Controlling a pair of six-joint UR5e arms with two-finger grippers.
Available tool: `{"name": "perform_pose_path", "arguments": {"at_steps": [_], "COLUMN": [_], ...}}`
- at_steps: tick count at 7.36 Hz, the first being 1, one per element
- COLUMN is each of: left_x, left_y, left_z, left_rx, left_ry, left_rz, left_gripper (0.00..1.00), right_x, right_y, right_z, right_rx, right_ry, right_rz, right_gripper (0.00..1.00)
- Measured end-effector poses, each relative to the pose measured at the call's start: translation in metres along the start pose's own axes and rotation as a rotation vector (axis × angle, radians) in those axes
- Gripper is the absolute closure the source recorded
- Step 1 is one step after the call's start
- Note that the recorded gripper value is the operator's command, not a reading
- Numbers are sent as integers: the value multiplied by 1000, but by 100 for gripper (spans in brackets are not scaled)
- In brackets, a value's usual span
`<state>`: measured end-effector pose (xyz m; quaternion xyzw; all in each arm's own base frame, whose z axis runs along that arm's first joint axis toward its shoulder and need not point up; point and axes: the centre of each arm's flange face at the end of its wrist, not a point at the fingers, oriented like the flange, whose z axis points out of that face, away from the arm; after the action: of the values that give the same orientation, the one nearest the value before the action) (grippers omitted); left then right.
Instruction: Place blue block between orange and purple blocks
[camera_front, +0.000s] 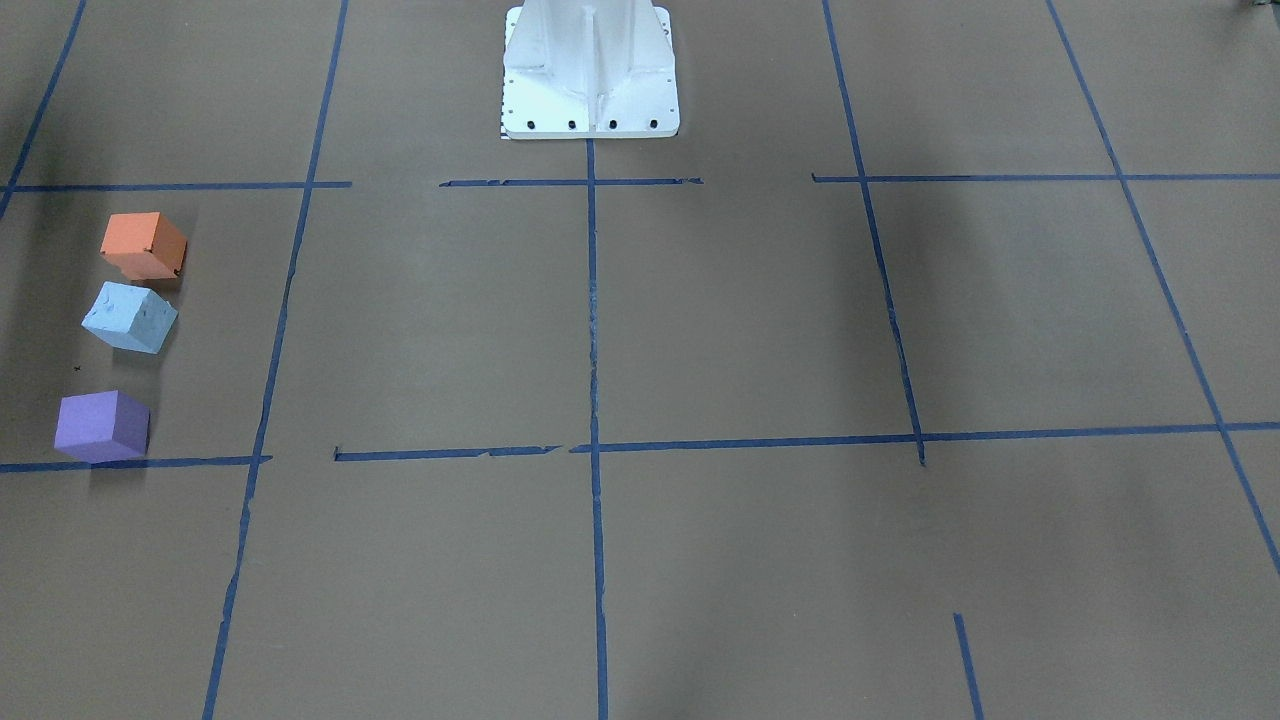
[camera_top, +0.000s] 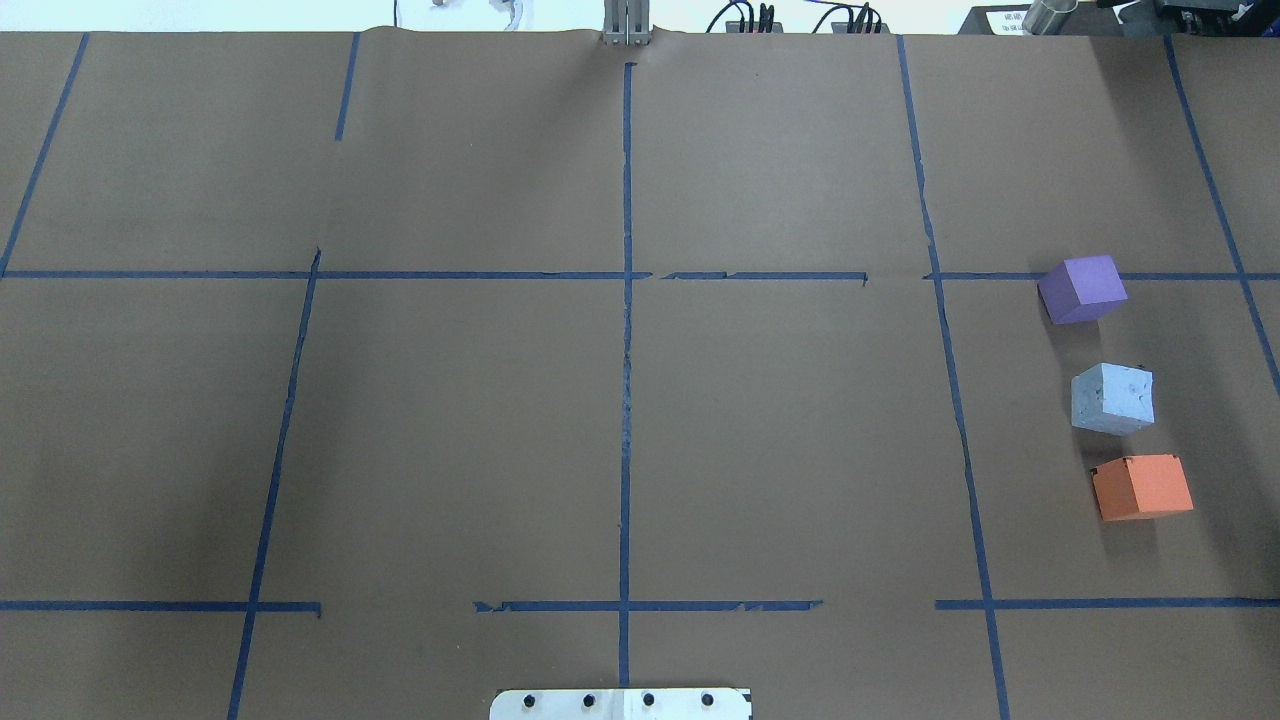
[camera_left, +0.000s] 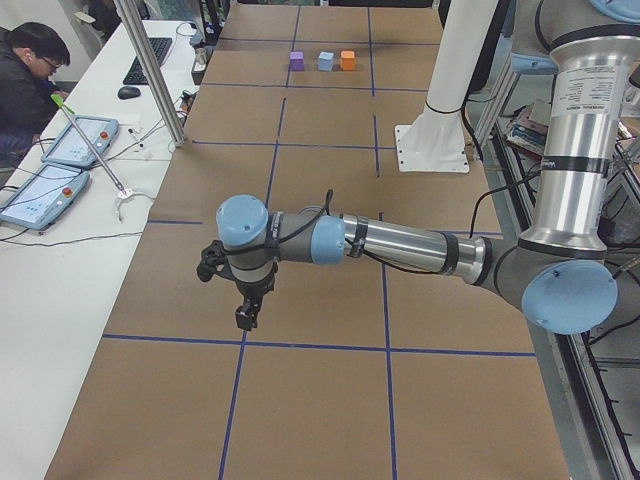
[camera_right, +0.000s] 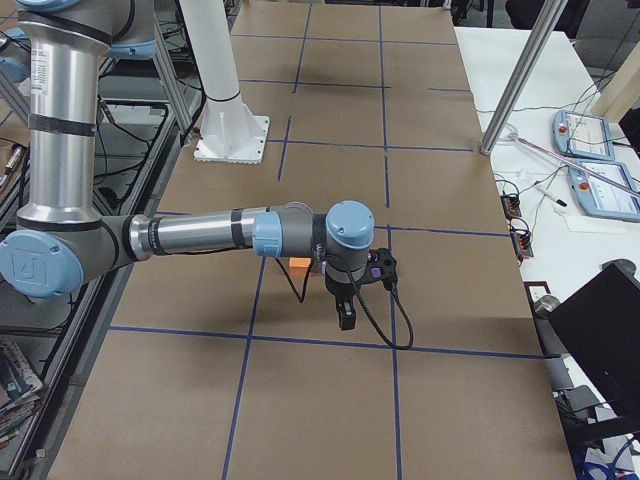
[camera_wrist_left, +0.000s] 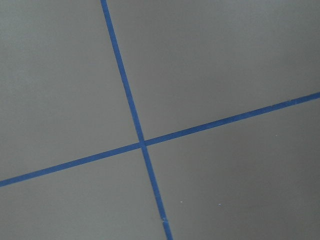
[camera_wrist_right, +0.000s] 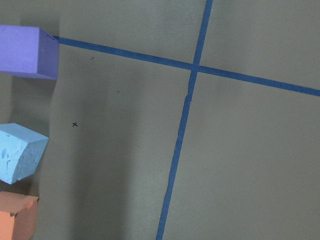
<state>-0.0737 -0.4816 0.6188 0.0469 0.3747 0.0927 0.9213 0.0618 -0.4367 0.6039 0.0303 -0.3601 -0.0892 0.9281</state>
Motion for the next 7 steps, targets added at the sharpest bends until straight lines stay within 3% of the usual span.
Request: {"name": "perform_pose_path", "arguments": {"at_steps": [3, 7], "left_x": [-12, -14], "left_y": [35, 48], "left_z": [18, 23], "left_rx": [-28, -42], "left_ry": [8, -2], "left_rz": [-34, -38], "left_gripper": [0, 0], "right_x": [3, 2], "right_y": [3, 2], "right_z": [1, 1], "right_rx": [-8, -7], "right_ry": [-4, -15], "right_rz": [25, 26], "right_gripper": [0, 0]}}
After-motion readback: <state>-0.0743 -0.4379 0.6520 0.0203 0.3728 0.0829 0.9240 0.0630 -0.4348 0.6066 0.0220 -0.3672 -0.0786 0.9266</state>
